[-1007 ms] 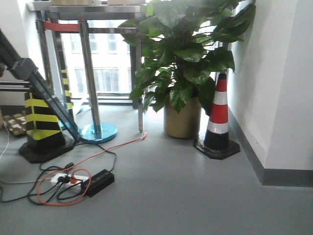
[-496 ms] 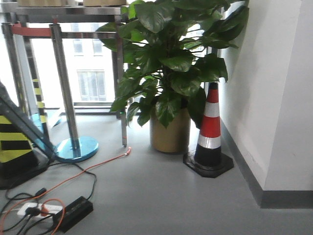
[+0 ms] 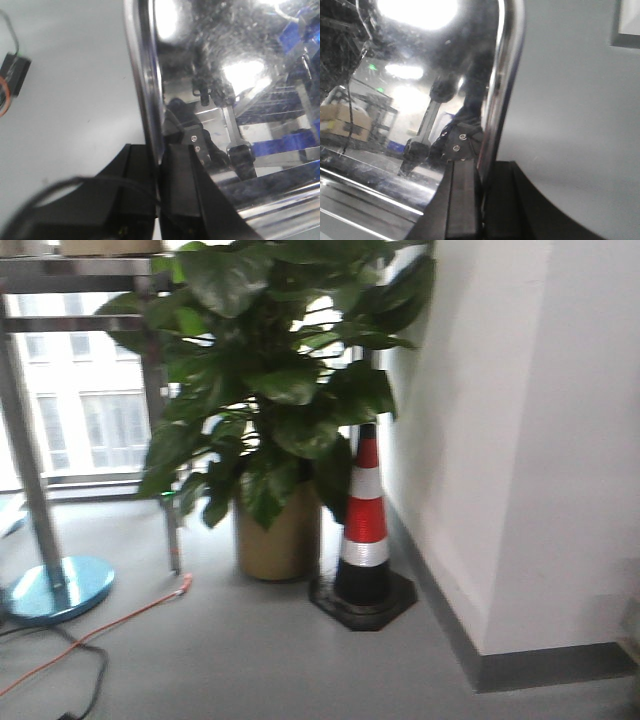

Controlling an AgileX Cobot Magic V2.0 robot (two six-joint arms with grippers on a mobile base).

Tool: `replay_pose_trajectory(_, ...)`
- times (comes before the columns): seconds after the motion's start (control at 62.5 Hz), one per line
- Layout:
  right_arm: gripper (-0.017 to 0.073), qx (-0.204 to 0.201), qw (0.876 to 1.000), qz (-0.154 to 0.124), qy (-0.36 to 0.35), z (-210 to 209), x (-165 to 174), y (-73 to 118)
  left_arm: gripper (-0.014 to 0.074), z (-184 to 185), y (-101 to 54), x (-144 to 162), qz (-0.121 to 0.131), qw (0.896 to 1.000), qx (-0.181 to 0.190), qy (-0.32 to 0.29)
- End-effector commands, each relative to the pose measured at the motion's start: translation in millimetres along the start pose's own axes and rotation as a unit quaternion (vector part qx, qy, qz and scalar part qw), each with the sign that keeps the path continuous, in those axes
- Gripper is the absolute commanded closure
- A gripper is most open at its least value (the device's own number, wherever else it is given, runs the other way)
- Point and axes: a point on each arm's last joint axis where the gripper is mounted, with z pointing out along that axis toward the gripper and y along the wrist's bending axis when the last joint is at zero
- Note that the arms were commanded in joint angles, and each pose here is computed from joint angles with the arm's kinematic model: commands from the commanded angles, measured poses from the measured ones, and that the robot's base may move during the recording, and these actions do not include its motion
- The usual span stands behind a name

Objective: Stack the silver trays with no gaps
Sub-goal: 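Hold the tray in both grippers while driving to the other rack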

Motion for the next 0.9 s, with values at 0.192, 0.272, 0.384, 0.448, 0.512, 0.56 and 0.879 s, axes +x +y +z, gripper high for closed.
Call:
replay_pose_trajectory(0.192, 0.0503, -0.026, 0.998, -0.005, -0.064, -17.9, -8.8, 3.9, 0.0642, -17.3, -2.3, -3.0, 0.004, 0.999, 0.024, -0.038)
replay_pose_trajectory(0.272, 0.0503, -0.026, 0.998, -0.005, -0.064, -17.9, -8.8, 3.9, 0.0642, -17.3, -2.3, -3.0, 0.004, 0.999, 0.024, -0.038)
replay_pose_trajectory(0.384, 0.0503, -0.026, 0.998, -0.005, -0.064, -17.9, -8.8, 3.9, 0.0642, -17.3, -2.3, -3.0, 0.004, 0.999, 0.024, -0.038)
replay_pose_trajectory(0.448, 0.0503, -0.026, 0.998, -0.005, -0.064, -17.9, -8.8, 3.9, 0.0642, -17.3, -2.3, -3.0, 0.004, 0.999, 0.024, -0.038)
replay_pose_trajectory(0.512, 0.0503, -0.026, 0.998, -0.005, -0.064, -17.9, -8.8, 3.9, 0.0642, -17.3, -2.3, -3.0, 0.004, 0.999, 0.024, -0.038)
replay_pose_trajectory(0.56, 0.0503, -0.026, 0.998, -0.005, -0.064, -17.9, -8.8, 3.9, 0.0642, -17.3, -2.3, -3.0, 0.004, 0.999, 0.024, -0.038)
replay_pose_trajectory(0.879, 0.0503, -0.026, 0.998, -0.005, -0.064, -17.9, -8.8, 3.9, 0.0642, -17.3, -2.3, -3.0, 0.004, 0.999, 0.024, -0.038)
